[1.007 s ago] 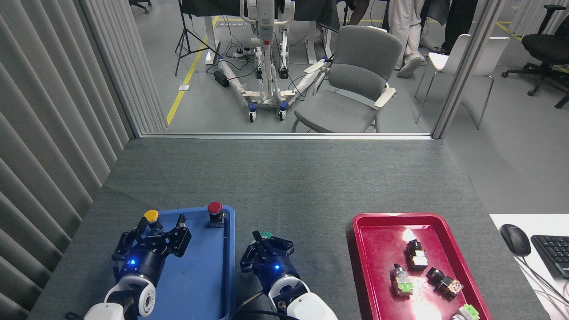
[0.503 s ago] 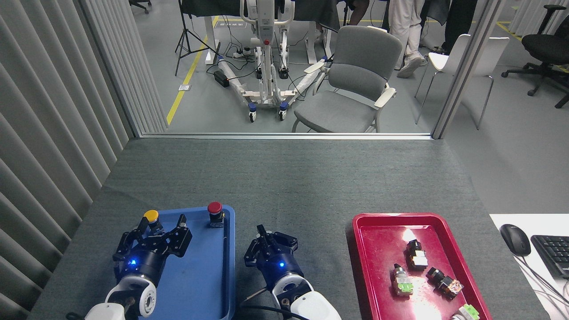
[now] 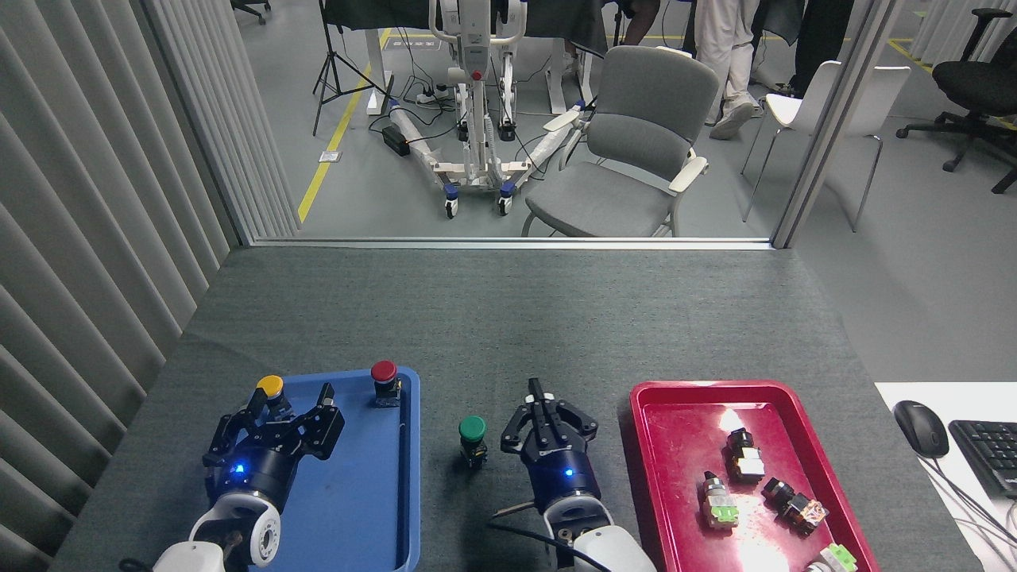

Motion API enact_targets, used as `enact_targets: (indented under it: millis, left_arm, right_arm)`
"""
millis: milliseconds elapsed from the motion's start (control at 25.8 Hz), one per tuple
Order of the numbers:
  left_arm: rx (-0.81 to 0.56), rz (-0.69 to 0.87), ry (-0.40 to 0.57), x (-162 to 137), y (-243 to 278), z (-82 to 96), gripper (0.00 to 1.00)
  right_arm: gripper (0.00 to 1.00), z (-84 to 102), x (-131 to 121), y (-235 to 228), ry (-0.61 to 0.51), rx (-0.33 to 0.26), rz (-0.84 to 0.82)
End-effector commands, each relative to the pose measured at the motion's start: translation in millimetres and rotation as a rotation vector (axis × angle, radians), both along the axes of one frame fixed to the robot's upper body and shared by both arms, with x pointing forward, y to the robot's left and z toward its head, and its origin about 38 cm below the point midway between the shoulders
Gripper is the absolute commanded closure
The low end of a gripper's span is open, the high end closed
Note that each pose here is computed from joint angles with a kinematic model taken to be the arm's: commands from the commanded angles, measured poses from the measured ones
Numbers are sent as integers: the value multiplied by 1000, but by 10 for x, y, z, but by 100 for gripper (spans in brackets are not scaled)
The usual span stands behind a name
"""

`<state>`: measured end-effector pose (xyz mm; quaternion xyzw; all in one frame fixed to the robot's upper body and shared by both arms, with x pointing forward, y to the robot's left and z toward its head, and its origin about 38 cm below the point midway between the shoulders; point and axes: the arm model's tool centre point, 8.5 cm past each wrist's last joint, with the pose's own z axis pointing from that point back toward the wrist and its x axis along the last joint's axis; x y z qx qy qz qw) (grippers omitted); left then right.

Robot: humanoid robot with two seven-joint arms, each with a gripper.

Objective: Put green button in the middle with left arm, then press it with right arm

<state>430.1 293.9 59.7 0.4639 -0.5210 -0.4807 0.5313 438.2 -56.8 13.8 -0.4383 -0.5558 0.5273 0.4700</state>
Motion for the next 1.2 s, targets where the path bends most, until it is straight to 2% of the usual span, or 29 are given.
enact_targets:
  millis: [0,39,349,736,891,968,1162]
  left_arm:
    - [0,0,2,-1,-3,-6,1]
    - [-1,-1,0,0,-5,-1,1]
    - [-4,-12,2,-6,-15,-11,1]
    - [-7,-13,3,-6,-27,-18,1]
    - [-10,-14,3,-6,-40,-21,1]
    - [-10,-15,2,-5,-42,-16,1]
    - [-10,-17,3,-6,-43,-21,1]
  right_arm:
    - [9,-4,61,-462,-72,31,-126]
    - [2,-23,57,-565,-79,42,-157]
    - [1,-58,54,-689,-68,67,-194]
    - [1,117,114,-762,-119,73,-196]
    - [0,122,127,-864,-125,53,-199]
    - [0,195,155,-902,-135,49,-194]
    - [0,220,204,-859,54,49,-170]
